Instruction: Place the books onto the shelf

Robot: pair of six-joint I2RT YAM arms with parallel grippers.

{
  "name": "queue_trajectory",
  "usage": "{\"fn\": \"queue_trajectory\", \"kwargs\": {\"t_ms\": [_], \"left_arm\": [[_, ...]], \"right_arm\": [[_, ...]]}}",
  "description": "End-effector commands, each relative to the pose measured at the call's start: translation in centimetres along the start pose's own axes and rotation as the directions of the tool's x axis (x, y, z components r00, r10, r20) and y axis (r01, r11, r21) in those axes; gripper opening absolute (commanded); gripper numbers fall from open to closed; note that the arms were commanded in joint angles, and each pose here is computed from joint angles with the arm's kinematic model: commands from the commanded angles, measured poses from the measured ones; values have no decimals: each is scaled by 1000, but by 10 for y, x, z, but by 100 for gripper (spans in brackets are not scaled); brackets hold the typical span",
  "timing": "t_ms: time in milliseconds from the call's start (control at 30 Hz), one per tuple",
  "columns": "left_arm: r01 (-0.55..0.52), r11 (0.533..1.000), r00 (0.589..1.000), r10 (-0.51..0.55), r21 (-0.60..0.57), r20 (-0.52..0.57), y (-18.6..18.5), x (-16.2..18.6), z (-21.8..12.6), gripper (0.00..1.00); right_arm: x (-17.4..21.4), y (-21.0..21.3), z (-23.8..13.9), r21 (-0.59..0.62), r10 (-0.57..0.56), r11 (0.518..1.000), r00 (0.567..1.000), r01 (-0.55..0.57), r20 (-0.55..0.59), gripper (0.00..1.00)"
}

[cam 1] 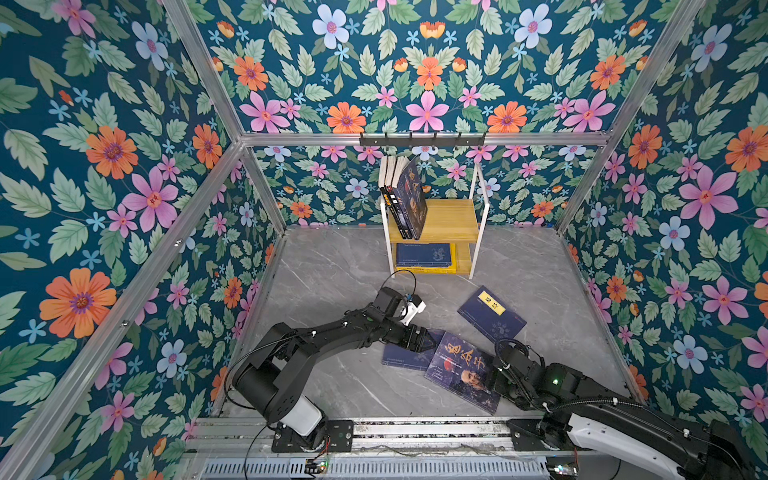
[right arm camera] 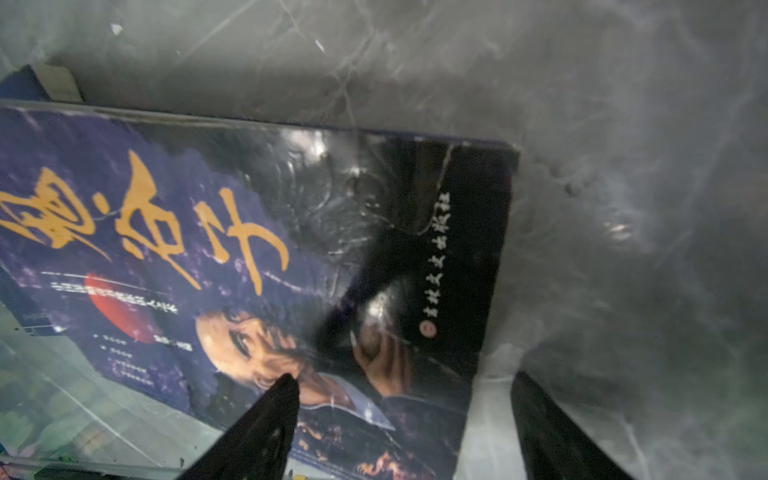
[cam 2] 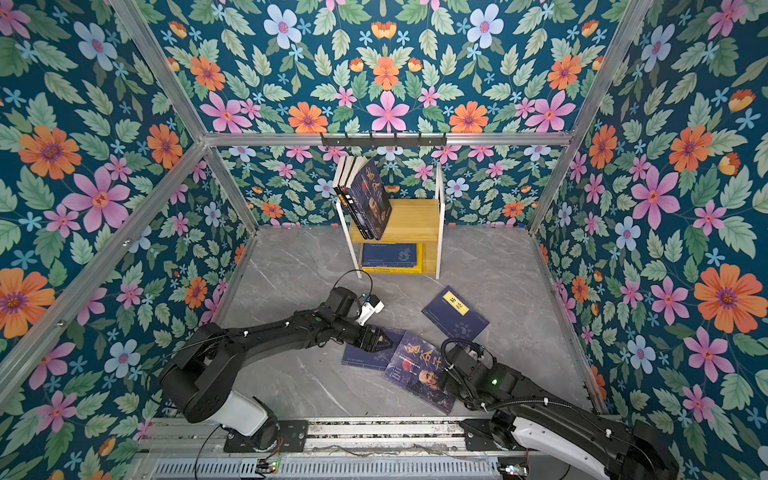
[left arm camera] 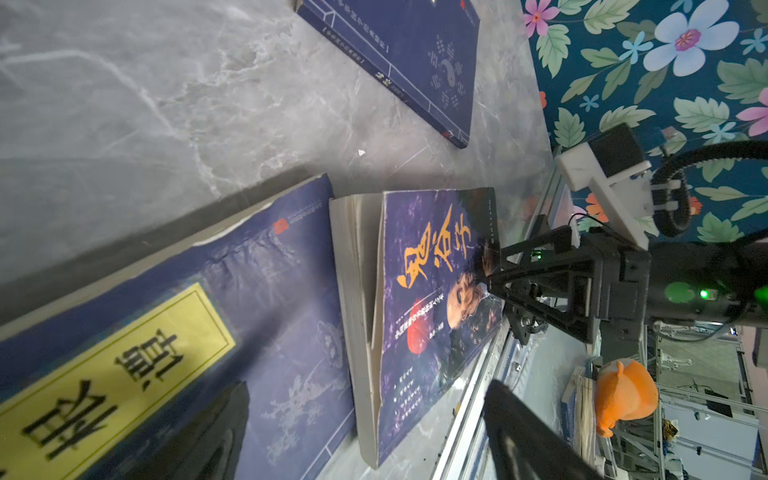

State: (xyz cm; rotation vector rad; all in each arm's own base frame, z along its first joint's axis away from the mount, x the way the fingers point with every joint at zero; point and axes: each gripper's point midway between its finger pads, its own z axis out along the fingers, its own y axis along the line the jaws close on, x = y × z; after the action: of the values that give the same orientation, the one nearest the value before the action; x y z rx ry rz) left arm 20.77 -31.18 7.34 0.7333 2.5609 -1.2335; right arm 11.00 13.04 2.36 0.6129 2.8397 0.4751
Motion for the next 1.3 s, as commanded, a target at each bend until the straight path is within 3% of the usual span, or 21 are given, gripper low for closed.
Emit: {"fn": "queue_trajectory", "kwargs": {"t_ms": [0,233,600,900,1067,1200,1267], "left_arm": [[2,1000,1000,-2,-12,-7,1,-2,7,86],[-7,1000,999,6,-15,-34,4,6,17,85],[8,1000,999,-8,-1,-39,7,12,20,71],[-22,1000,1000,22,15,-18,-4,4,13,55],[-18,999,1000,18,29,-2,-9,-5,6,37],[-18,999,1000,18,44,1,-9,-3,8,31],[-14,999,1000,14,41,3,-10,-8,5,23]], "right_arm": [[-4,5,6,-23,60,998,998,-59,34,79],[-6,22,14,-92,61,994,997,-57,44,79],[-7,37,20,-144,60,988,997,-52,46,79],[-6,38,25,-104,25,994,999,-21,46,79],[-9,45,23,-143,35,989,998,-26,61,79],[-13,58,20,-175,-7,984,997,21,81,79],[-13,61,19,-178,-12,984,997,26,77,79]]}}
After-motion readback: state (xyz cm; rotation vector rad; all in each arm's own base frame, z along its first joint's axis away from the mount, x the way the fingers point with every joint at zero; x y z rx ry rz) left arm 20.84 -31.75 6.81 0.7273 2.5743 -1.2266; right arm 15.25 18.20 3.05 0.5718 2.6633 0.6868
